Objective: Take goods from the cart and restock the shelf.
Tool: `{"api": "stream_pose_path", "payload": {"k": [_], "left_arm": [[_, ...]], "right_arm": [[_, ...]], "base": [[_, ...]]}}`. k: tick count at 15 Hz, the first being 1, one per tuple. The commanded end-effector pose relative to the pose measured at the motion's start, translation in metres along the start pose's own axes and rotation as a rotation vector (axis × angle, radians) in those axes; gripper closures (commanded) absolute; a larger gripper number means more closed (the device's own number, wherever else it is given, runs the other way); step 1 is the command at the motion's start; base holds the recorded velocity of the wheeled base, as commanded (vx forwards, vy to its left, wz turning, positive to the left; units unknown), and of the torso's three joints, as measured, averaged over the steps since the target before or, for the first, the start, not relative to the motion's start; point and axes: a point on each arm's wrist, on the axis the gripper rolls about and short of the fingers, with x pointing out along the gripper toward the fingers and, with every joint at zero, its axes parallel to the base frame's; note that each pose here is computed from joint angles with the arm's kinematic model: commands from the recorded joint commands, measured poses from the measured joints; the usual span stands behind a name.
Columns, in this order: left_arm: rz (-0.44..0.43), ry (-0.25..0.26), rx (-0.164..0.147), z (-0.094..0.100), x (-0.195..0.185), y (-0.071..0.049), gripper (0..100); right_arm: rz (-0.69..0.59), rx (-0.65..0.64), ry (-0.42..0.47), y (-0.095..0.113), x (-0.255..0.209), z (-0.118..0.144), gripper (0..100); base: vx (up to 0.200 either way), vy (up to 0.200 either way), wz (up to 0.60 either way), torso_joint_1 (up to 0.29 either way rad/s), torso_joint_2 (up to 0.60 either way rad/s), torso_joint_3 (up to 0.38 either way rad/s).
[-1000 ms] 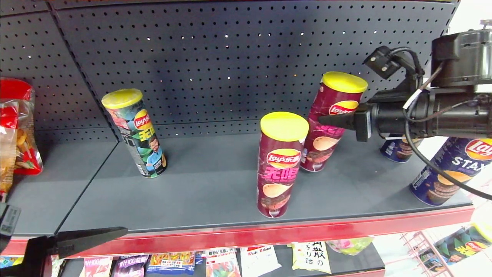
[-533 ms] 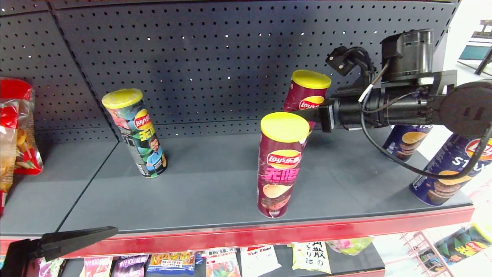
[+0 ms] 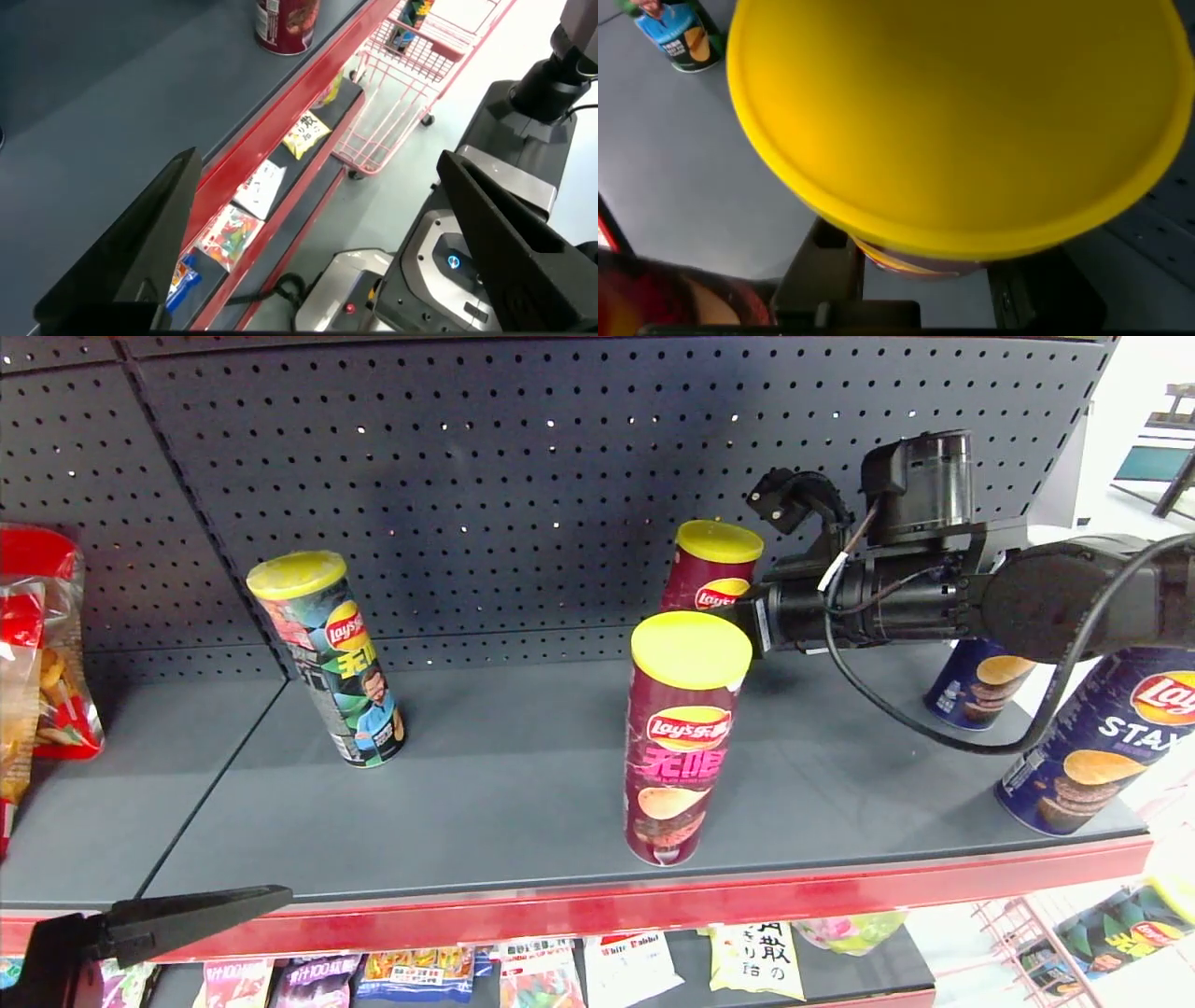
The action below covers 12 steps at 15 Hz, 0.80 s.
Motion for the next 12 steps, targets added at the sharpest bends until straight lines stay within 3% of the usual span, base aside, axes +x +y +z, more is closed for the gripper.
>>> {"api": "stream_pose_path", "payload": {"k": [1, 7, 8, 12], "left_arm": [[-0.001, 0.011, -0.005, -0.0002, 0.0023, 0.0011, 0], [-0.002, 0.023, -0.011, 0.0005, 0.0057, 0.0028, 0], [-0.002, 0.024, -0.012, 0.0001, 0.0058, 0.0027, 0], [-0.002, 0.024, -0.012, 0.0005, 0.006, 0.0029, 0]], "right_arm": [[0.003, 0.001, 0.009, -0.0008, 0.0046, -0.0029, 100], [0.019, -0.002, 0.01, 0.0052, 0.0067, -0.0023, 100], [0.022, -0.003, 0.012, 0.0062, 0.0076, -0.0025, 0], [0.019, -0.004, 0.006, 0.0084, 0.0052, -0.0003, 0]], "base": [[0.0, 0.0, 0.0, 0.0, 0.0, 0.0], [0.0, 0.0, 0.0, 0.0, 0.0, 0.0], [0.0, 0.0, 0.0, 0.0, 0.0, 0.0], [0.0, 0.0, 0.0, 0.0, 0.0, 0.0]]}}
